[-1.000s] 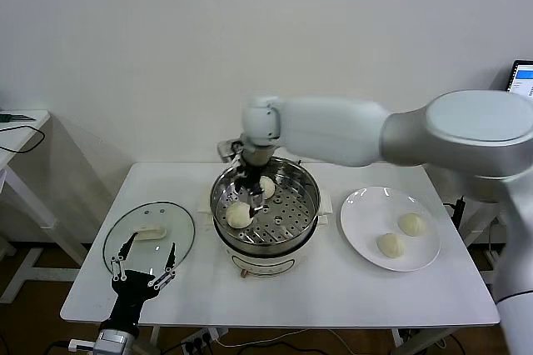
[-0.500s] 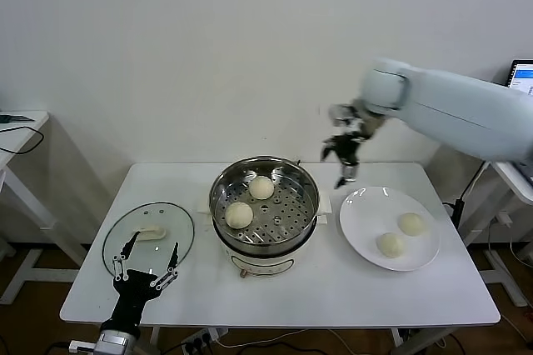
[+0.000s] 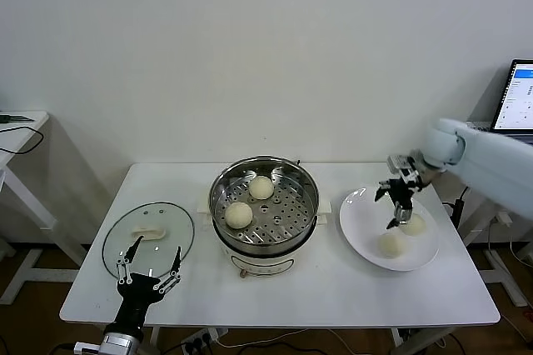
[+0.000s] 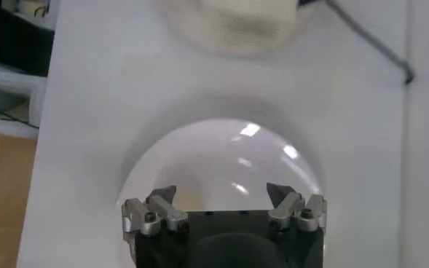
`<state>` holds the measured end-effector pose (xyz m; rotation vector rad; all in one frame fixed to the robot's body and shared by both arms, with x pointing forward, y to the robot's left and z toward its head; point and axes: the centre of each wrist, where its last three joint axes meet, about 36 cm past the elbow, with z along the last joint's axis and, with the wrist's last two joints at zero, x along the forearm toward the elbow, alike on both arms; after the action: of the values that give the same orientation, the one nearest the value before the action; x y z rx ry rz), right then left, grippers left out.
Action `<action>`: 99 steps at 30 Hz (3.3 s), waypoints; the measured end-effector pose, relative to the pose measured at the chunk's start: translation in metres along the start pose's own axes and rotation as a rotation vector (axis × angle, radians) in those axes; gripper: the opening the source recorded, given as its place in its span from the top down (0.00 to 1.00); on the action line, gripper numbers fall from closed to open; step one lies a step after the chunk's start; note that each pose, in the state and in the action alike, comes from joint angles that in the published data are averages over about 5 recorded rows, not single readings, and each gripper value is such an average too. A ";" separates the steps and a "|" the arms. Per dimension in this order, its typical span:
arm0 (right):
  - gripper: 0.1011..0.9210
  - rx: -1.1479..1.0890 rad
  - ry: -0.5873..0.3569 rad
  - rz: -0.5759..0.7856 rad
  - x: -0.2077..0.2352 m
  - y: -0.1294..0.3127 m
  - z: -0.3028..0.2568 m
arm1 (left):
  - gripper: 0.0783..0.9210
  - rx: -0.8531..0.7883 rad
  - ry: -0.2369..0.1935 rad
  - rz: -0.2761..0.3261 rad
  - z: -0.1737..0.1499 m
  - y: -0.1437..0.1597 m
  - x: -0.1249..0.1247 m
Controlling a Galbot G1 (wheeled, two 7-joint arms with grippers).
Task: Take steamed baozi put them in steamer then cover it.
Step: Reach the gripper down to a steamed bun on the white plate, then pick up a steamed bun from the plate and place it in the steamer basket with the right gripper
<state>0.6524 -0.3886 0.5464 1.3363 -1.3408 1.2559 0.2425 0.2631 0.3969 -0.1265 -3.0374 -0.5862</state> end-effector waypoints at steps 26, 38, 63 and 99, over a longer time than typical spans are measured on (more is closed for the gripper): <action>0.14 -0.057 0.039 -0.049 -0.079 0.017 0.025 | 0.12 0.005 0.009 -0.009 0.002 0.002 0.003; 0.27 -0.056 0.047 -0.056 -0.077 0.016 0.024 | 0.12 0.004 0.009 -0.016 0.002 0.004 0.002; 0.28 0.534 -0.025 0.112 0.092 -0.056 -0.133 | 0.12 -0.001 -0.003 -0.006 -0.004 0.005 0.005; 0.29 1.751 0.001 -0.059 0.039 0.003 -0.360 | 0.12 0.008 -0.008 -0.008 -0.002 0.003 0.002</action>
<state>0.6162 -0.0393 0.6361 2.3234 0.1920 2.4693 0.2411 0.2650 0.3997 -0.1172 -3.0493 -0.5756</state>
